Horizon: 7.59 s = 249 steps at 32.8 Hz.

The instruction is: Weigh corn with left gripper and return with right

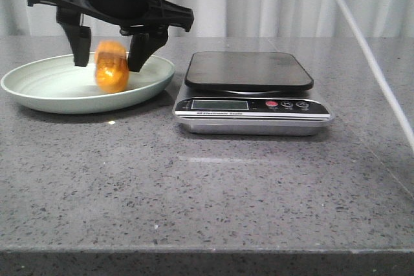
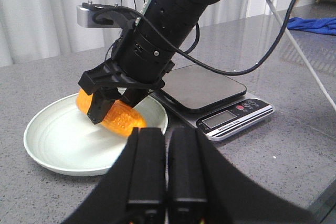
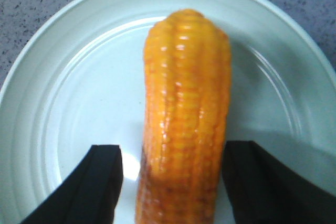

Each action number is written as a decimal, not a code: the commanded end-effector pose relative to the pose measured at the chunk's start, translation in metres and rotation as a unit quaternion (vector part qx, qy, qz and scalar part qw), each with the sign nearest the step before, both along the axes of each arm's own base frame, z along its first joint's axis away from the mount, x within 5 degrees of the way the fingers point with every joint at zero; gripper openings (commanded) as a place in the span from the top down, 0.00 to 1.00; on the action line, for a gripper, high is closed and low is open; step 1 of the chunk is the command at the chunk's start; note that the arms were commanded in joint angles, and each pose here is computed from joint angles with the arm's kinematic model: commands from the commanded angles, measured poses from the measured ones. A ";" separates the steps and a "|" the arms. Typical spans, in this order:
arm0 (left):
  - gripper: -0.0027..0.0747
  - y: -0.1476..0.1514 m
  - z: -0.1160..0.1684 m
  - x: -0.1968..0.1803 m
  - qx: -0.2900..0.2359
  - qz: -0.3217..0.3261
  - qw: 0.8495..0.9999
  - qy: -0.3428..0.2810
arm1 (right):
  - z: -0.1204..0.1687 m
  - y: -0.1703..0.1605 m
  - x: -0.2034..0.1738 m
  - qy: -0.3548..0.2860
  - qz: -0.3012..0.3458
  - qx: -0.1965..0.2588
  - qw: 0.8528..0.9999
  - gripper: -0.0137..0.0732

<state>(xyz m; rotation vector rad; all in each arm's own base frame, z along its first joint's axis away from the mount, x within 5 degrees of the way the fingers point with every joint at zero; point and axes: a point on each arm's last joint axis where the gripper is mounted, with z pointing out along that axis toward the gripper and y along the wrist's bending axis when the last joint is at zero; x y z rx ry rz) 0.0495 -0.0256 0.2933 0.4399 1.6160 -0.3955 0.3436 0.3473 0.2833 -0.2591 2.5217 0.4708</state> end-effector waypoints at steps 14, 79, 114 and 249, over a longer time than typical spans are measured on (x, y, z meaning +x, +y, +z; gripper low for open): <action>0.80 -0.002 0.015 -0.001 -0.026 -0.011 0.999 -0.037 | 0.104 -0.063 -0.006 -0.099 -0.005 0.019 0.995 0.24; 0.80 -0.001 0.015 -0.001 -0.026 -0.011 0.999 -0.038 | 0.007 -0.340 -0.318 -0.511 -0.064 0.084 0.853 0.69; 0.80 0.024 -0.041 -0.003 -0.072 0.239 0.967 -0.046 | -0.003 -0.338 -0.314 -0.492 -0.062 0.075 0.865 0.69; 0.80 0.030 -0.078 0.004 -0.062 0.293 0.948 -0.108 | -0.066 -0.348 -0.290 -0.543 -0.218 -0.001 0.811 0.69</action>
